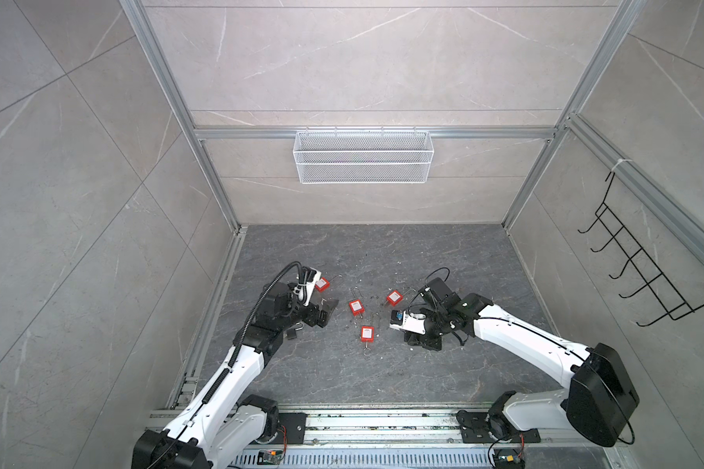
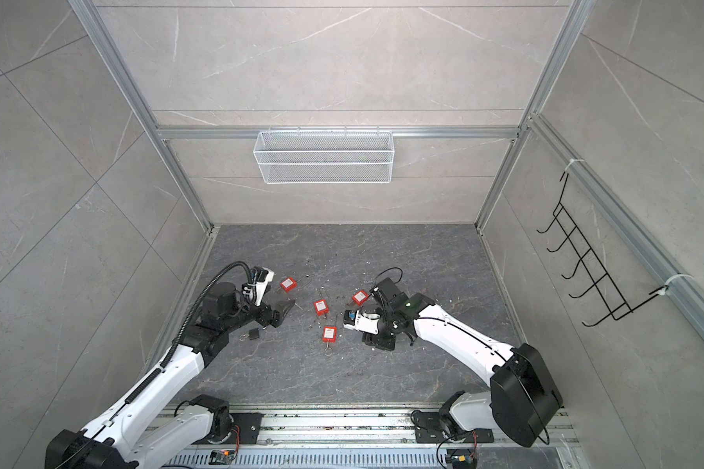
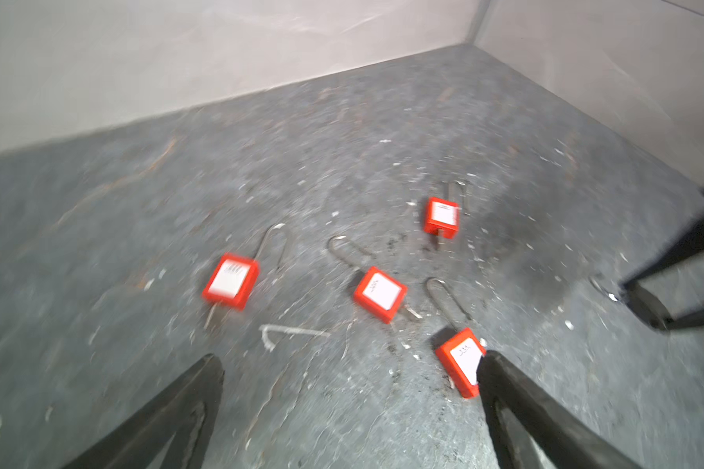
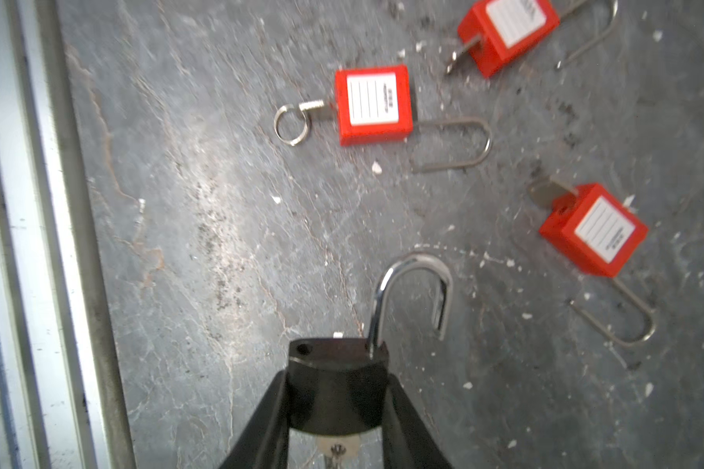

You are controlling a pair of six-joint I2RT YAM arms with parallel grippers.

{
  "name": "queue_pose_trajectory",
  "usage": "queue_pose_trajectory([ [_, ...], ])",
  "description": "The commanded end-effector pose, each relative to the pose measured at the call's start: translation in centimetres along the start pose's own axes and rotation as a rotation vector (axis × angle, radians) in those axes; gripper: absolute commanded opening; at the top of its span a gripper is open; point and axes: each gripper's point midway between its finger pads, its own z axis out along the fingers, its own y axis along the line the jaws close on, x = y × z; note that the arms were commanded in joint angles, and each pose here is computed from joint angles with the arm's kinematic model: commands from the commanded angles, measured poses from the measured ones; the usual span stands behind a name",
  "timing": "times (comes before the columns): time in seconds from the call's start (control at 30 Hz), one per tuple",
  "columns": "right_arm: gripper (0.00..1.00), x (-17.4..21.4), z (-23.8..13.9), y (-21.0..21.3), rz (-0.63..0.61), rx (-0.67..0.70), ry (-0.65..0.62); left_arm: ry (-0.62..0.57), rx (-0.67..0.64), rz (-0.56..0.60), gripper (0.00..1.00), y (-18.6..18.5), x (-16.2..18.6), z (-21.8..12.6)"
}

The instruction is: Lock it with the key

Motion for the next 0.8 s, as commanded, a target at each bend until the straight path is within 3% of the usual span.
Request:
queue_pose_trajectory([
  [0.0,0.34,-3.2,-2.1,0.7,-0.077,-0.066,-0.09,-0.119,0.156,0.322,1.0,-3.8,-2.4,-0.2],
  [0.1,0.35,-4.4,-3.0,0.6,-0.092,-0.094,-0.104,-0.13,0.289,0.434,1.0,-5.9,-2.3,-0.2],
  [0.23,0.34,-5.3,-3.9,1.3,-0.107,-0.166,-0.11,-0.165,0.339,0.553,0.99,-6.8,-2.4,0.4],
  [0.5,0.35,-5.9,-4.9,2.1,-0.058,-0.253,-0.102,-0.221,0.389,0.846,0.82,-9.5,-2.5,1.4],
  [0.77,0.34,-5.7,-4.9,2.7,-0.039,-0.292,-0.093,-0.273,0.417,1.02,0.68,-12.9,-3.0,2.2],
])
